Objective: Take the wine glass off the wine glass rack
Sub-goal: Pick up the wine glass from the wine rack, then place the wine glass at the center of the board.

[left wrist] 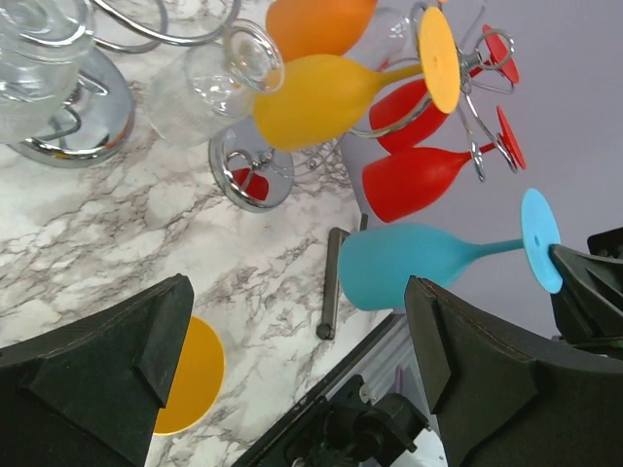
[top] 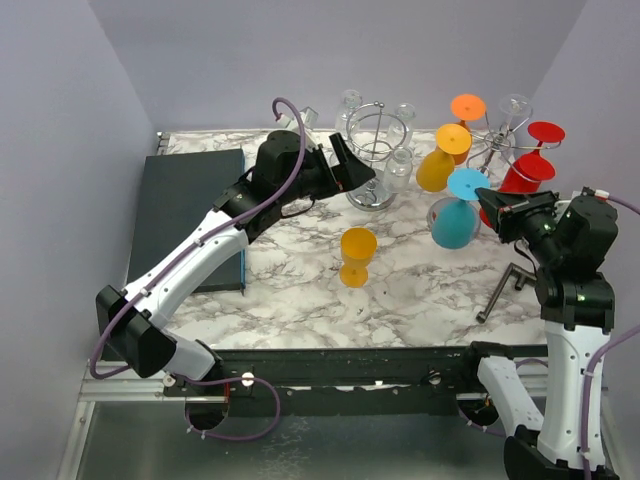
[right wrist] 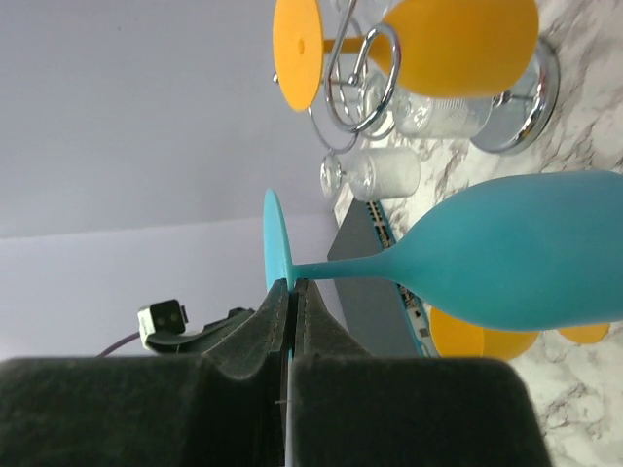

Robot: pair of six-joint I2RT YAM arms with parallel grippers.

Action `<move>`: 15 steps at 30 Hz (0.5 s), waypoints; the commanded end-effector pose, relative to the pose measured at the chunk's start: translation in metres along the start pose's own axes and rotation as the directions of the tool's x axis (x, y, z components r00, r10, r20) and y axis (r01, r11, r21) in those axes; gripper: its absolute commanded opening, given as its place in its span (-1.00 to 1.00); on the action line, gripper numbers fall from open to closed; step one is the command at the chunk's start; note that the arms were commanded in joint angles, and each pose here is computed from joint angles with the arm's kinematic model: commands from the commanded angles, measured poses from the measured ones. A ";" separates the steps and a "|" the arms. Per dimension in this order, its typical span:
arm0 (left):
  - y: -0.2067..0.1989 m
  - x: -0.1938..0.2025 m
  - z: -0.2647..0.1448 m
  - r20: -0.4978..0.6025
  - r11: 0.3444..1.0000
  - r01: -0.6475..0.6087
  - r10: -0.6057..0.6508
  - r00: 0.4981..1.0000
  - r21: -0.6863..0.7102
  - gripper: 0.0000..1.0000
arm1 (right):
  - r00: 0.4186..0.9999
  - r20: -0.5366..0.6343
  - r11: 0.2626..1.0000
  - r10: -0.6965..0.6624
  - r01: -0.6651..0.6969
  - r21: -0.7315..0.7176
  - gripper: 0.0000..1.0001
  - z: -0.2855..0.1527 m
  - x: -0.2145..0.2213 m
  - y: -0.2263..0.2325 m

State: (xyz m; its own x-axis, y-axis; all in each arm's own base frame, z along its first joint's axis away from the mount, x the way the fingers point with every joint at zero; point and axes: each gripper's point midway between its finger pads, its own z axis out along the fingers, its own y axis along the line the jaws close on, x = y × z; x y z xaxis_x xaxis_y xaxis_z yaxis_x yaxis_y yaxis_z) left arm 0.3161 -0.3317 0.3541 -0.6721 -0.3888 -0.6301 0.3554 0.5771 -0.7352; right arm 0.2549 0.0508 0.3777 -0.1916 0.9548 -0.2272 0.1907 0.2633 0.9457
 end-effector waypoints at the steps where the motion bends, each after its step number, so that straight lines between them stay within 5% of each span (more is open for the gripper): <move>1: 0.000 -0.018 -0.024 0.053 1.000 -0.017 0.016 0.998 0.024 0.97 | 0.988 -0.154 0.995 0.011 -0.025 -0.091 -0.99 -0.005 0.021 0.028; 15: -0.001 -0.036 -0.045 0.028 0.976 0.083 -0.090 0.996 0.203 0.98 | 0.950 -0.307 0.956 0.059 -0.142 -0.255 -0.99 0.000 0.024 0.099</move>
State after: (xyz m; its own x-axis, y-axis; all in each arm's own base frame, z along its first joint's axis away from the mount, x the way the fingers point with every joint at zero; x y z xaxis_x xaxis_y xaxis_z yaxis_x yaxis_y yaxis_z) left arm 0.3234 -0.2794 0.3741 -0.6398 -0.4700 -0.6081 0.3645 0.5110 -0.7785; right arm 0.2749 0.0882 0.4198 -0.4068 0.9094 -0.0872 0.0958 0.1374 0.9859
